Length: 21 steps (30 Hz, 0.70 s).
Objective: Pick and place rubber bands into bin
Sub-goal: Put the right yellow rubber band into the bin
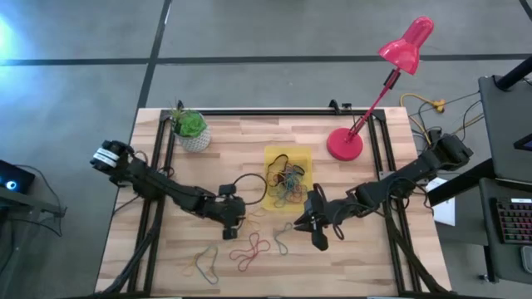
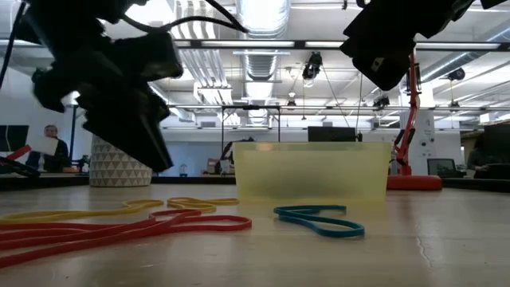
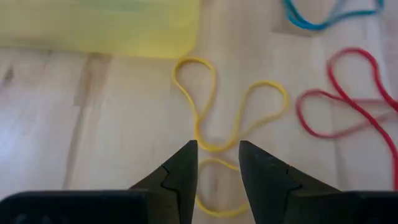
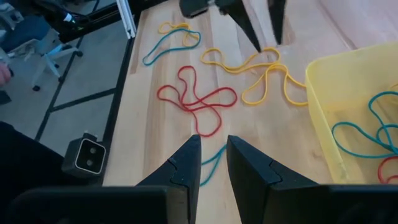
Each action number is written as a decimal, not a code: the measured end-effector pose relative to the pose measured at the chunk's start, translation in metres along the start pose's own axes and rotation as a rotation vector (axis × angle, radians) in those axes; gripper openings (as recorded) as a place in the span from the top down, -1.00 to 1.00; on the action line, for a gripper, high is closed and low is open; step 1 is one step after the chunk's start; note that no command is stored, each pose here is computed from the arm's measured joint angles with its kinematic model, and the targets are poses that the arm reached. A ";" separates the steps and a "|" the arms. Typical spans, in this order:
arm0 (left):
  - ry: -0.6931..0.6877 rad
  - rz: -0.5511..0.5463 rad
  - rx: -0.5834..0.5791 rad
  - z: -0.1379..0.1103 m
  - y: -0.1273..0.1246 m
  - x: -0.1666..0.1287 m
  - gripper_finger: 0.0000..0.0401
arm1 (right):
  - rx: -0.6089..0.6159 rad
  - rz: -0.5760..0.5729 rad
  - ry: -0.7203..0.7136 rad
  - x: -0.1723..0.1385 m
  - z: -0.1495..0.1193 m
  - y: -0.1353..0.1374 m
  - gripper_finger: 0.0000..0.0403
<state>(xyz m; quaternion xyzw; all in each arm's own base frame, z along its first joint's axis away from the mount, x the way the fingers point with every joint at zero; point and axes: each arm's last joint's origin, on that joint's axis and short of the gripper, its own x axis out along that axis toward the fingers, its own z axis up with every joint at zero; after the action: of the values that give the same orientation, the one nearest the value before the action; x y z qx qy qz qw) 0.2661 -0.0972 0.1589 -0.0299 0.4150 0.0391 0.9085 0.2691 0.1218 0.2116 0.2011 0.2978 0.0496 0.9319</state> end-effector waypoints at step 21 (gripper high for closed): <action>0.052 -0.048 -0.030 0.012 0.023 0.025 0.49 | 0.049 0.002 -0.006 0.000 0.001 0.000 0.66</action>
<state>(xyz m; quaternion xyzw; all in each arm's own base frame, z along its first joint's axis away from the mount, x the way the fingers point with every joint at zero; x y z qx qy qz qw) 0.2889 -0.0717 0.1470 -0.0547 0.4369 0.0227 0.8976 0.2693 0.1218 0.2122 0.2244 0.2958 0.0424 0.9276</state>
